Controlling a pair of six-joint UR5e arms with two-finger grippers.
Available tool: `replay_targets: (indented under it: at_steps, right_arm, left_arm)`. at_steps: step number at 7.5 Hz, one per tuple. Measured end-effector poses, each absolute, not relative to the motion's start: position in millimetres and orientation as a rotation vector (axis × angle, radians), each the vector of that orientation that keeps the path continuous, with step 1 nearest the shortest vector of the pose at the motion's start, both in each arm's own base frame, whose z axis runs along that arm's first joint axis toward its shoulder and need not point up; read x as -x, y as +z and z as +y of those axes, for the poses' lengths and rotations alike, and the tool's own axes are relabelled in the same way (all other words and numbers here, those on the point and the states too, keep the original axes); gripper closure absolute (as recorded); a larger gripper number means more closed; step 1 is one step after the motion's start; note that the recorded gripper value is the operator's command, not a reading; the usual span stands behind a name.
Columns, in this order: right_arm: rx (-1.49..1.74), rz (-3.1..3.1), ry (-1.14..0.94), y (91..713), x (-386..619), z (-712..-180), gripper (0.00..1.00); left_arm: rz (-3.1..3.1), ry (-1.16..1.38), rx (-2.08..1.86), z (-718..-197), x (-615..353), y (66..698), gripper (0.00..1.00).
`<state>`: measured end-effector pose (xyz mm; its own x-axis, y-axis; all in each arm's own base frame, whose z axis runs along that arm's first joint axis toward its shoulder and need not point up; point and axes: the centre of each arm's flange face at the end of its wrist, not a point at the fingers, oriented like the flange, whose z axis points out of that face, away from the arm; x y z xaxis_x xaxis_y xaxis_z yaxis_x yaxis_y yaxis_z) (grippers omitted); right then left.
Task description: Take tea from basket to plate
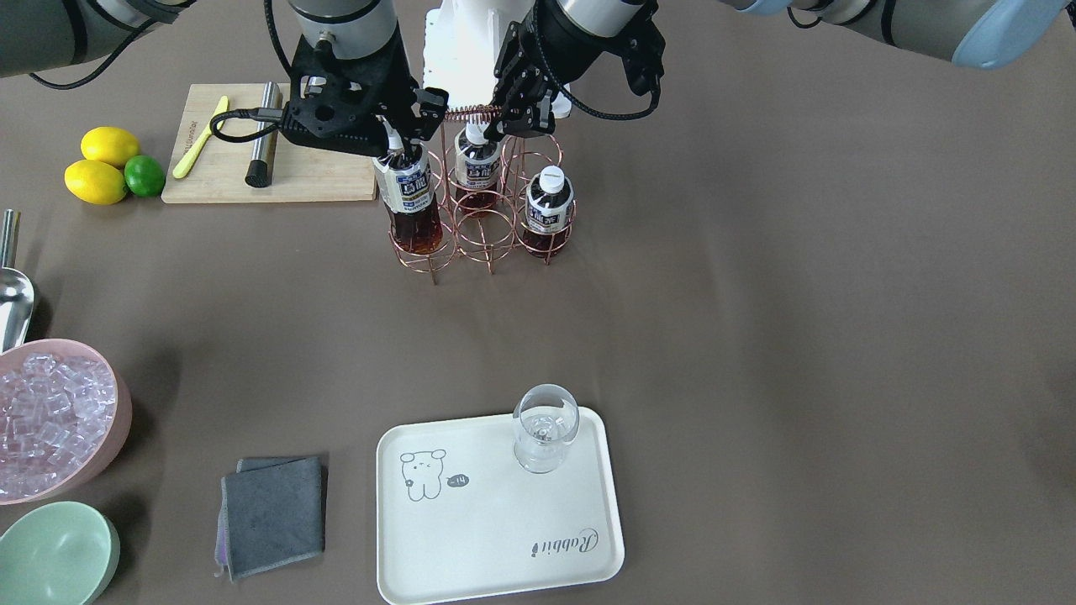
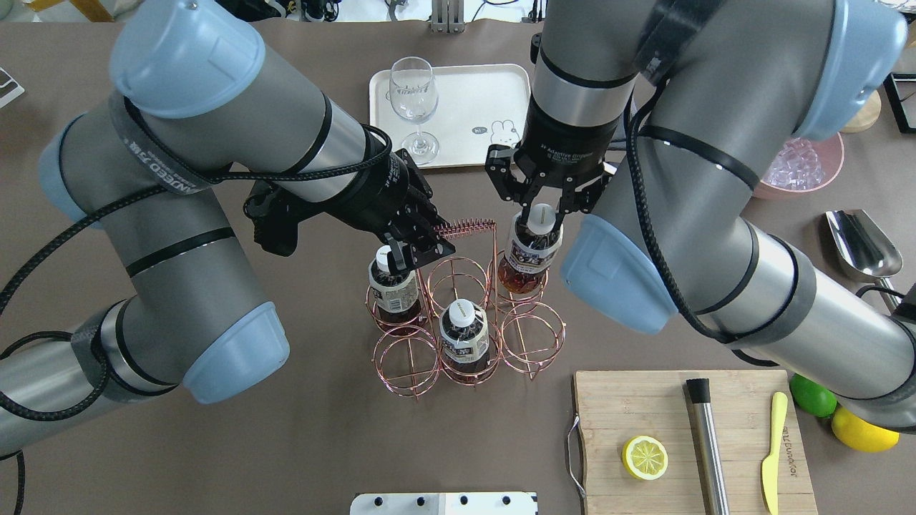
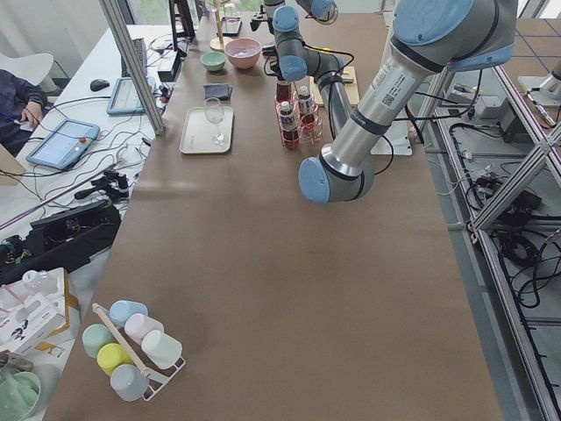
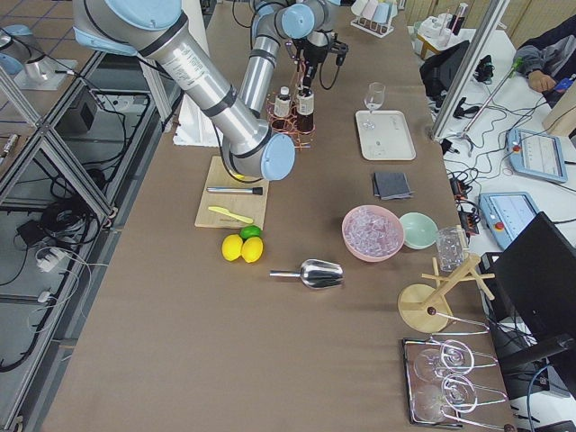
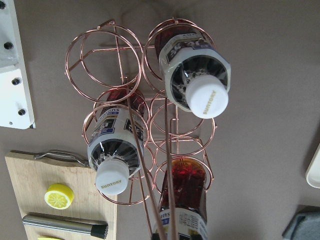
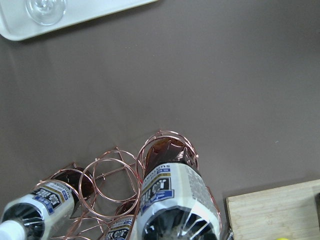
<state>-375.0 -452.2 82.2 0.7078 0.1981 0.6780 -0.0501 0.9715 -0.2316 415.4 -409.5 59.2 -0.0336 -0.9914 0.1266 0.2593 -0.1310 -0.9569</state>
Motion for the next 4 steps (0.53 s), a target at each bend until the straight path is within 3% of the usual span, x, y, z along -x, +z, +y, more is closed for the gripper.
replay_targets:
  at_steps: [4]
  right_arm:
    - [0.181, -0.788, 0.13, 22.4, 359.7, -574.5, 1.0]
  left_arm:
    - [0.959, -1.43, 1.094, -409.7, -414.8, 59.1, 1.0]
